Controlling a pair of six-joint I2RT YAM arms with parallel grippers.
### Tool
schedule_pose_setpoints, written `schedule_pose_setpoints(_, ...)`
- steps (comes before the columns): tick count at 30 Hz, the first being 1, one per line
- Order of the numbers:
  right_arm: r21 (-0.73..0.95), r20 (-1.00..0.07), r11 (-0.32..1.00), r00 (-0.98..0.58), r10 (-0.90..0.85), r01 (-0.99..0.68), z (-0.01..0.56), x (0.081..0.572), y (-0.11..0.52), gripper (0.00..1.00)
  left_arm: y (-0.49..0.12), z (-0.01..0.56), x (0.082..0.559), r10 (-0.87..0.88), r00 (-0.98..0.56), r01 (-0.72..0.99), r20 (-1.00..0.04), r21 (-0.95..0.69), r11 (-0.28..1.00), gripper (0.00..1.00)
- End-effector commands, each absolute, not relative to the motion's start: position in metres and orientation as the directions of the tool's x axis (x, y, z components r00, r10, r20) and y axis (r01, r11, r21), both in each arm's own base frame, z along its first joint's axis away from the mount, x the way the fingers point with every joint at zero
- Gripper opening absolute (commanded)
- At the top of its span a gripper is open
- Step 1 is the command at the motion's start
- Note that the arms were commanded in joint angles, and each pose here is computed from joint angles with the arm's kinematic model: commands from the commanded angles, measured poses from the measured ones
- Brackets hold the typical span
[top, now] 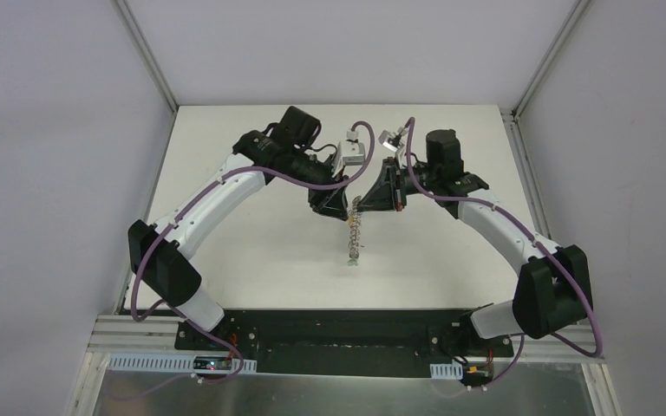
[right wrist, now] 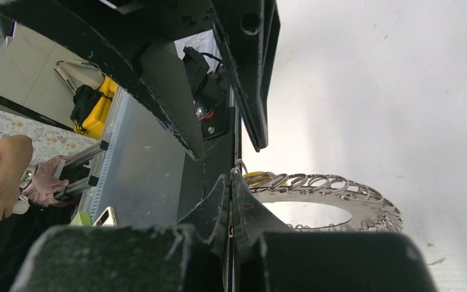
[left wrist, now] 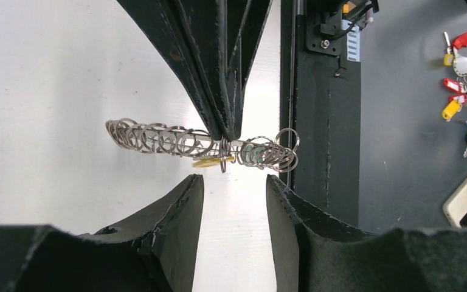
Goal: Put the keys on the keyring
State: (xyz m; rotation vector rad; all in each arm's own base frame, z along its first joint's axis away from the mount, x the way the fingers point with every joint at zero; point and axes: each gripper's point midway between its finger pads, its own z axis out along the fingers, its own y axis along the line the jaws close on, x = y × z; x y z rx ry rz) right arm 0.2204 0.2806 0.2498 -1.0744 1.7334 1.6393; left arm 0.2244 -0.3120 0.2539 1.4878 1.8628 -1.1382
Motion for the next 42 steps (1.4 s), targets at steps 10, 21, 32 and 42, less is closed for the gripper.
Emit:
schedule_pose_setpoints(10,0.587,-0.808,-0.104,-0.572,-0.143,-0.803,0.274,0.229,0.283,0.0,-0.316,0.253,0.236,0.562,-0.126,0.992,-0.817,-0.118,0.051,0.4)
schedule_pose_setpoints(21,0.609,-0.792,-0.109,-0.593,-0.147,-0.786,0.269,0.229,0.284,0.0,-0.317,0.251,0.24,0.575,-0.104,0.995,-0.811,-0.089,0.056,0.41)
schedule_pose_setpoints(32,0.617,-0.785,-0.103,-0.601,-0.146,-0.78,0.265,0.231,0.284,0.0,-0.321,0.255,0.237,0.579,-0.097,0.995,-0.809,-0.101,0.026,0.26)
schedule_pose_setpoints(42,0.614,-0.788,-0.098,-0.599,-0.141,-0.783,0.267,0.232,0.284,0.0,-0.32,0.248,0.23,0.594,-0.096,0.993,-0.799,-0.121,-0.003,0.0)
